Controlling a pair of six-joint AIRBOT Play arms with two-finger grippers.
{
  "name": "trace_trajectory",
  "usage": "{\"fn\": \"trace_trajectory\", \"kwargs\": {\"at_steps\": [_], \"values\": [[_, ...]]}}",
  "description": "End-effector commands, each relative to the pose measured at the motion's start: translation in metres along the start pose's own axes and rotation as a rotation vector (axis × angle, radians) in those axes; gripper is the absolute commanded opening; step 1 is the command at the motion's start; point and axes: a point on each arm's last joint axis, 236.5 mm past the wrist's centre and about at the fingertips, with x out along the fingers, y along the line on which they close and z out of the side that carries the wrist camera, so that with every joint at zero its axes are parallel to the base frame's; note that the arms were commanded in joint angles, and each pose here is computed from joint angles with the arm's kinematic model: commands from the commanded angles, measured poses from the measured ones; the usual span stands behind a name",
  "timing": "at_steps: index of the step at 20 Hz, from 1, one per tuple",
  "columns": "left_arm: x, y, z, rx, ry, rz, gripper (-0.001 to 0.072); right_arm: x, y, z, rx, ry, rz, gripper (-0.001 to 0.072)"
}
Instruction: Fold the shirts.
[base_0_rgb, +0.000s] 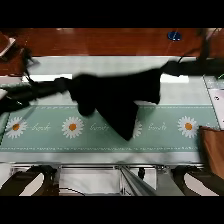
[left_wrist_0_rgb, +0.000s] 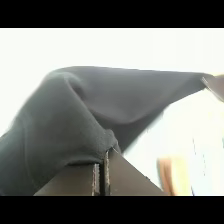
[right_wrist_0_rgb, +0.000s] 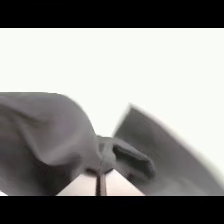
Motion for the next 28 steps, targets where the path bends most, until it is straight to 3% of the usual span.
{"fn": "trace_trajectory", "kwargs": {"at_steps": [1, 6, 10, 13, 20, 25, 28], "values": [[-0.106, -0.119, 0.148, 0.324, -0.455, -0.025, 0.0020, -0.142, 0.074, 0.117, -0.286, -0.330, -0.136, 0.0027], [-0.217, -0.247, 0.168, 0.689, -0.688, 0.010, 0.0019, -0.283, 0.165, 0.117, -0.499, -0.613, -0.211, 0.0027], [-0.254, -0.274, 0.135, 0.835, -0.734, 0.168, 0.0019, -0.345, 0.169, 0.077, -0.522, -0.681, -0.370, 0.0028], [-0.241, -0.266, 0.094, 0.837, -0.580, 0.194, 0.0020, -0.355, 0.170, 0.047, -0.513, -0.664, -0.386, 0.0027], [-0.179, -0.167, 0.029, 0.549, -0.178, 0.160, 0.0019, -0.290, 0.121, 0.024, -0.410, -0.424, -0.378, 0.0028], [-0.107, -0.040, -0.026, 0.234, 0.010, 0.130, 0.0020, -0.165, 0.055, 0.012, -0.254, -0.123, -0.259, 0.0028], [-0.056, 0.038, -0.065, 0.053, 0.046, 0.190, 0.0019, -0.083, 0.005, 0.016, -0.157, -0.005, -0.207, 0.0028]]}}
